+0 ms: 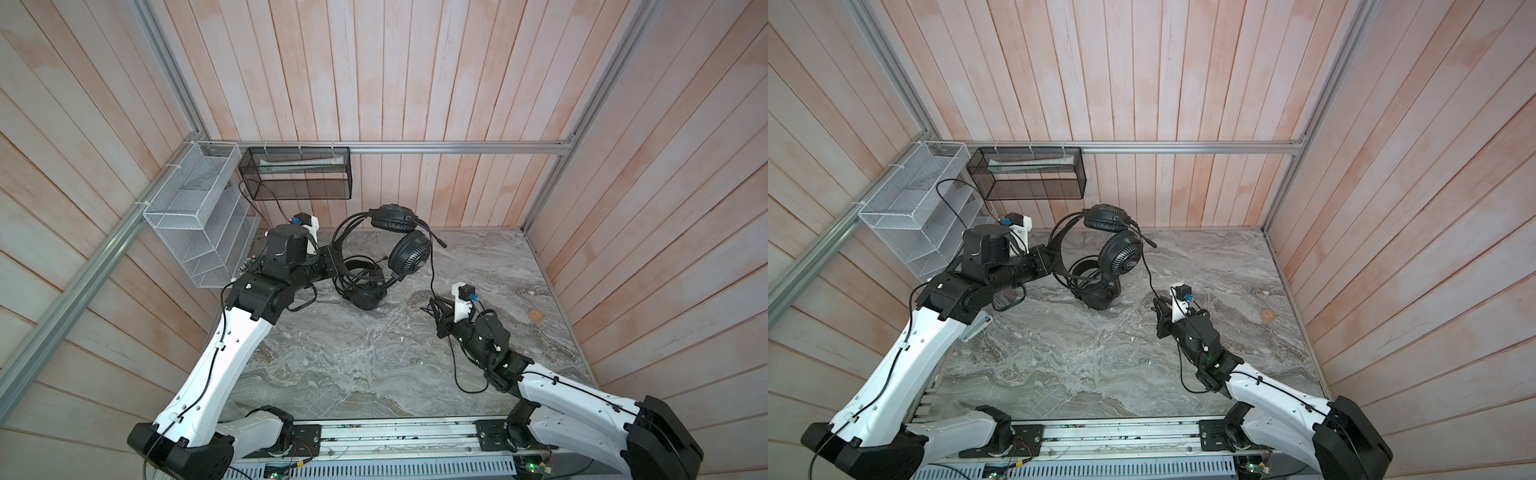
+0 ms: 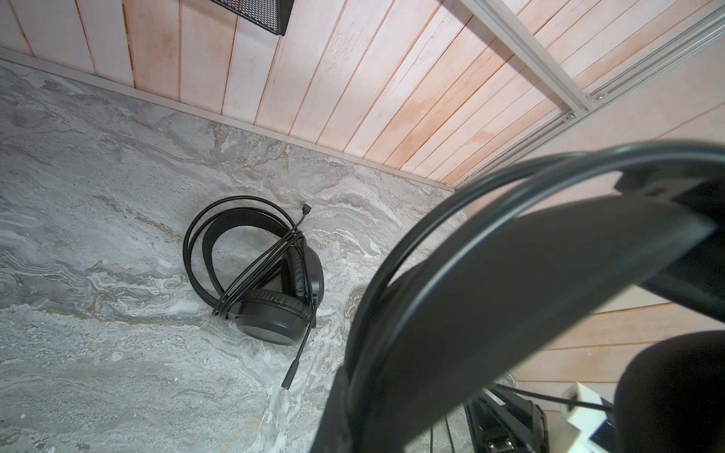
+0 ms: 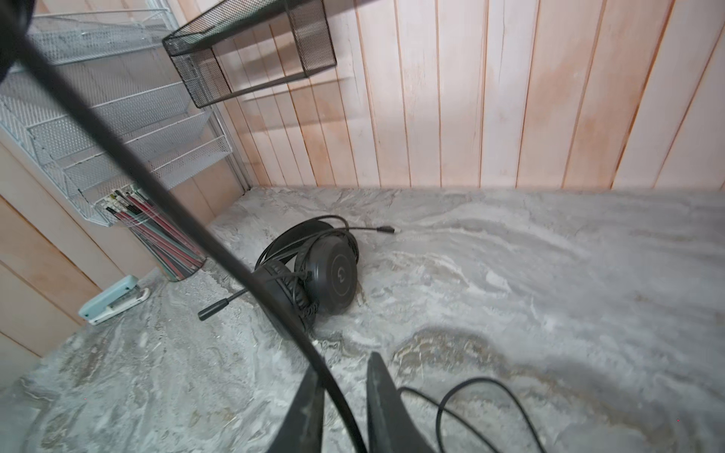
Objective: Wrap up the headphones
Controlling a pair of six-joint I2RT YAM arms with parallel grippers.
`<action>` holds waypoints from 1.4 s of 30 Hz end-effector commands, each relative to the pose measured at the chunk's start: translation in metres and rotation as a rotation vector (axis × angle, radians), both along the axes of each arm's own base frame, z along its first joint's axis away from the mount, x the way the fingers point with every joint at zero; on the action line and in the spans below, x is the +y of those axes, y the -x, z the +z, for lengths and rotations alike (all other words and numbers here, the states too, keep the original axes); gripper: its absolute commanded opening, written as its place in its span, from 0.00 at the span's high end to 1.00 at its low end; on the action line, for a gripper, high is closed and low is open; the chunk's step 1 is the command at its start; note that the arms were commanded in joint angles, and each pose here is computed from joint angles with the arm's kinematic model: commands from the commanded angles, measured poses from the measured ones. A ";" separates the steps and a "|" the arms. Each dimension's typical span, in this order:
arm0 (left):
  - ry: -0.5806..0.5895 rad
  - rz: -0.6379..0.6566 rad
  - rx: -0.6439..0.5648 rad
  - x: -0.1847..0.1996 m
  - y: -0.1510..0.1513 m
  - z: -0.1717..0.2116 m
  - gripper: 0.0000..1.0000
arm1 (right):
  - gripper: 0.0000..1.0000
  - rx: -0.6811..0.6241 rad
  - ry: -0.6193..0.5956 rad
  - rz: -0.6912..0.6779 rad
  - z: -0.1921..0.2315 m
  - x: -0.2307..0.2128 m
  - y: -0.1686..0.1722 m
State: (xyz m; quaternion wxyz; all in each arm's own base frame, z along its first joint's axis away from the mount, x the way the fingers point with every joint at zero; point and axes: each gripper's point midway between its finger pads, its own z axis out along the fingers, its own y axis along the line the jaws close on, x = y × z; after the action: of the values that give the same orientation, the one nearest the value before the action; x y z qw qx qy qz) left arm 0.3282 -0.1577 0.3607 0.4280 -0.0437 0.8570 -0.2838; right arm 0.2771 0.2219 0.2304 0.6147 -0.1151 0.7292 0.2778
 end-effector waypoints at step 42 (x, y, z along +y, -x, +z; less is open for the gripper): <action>-0.198 0.180 -0.027 0.014 -0.076 -0.004 1.00 | 1.00 0.112 -0.020 0.357 0.065 0.002 0.092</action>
State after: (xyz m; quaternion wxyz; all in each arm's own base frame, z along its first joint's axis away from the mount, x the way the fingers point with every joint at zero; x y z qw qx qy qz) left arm 0.3886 -0.1477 0.3633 0.4430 -0.0648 0.8752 -0.1832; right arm 0.2017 0.2237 0.2873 0.5423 -0.1994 0.7218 0.3810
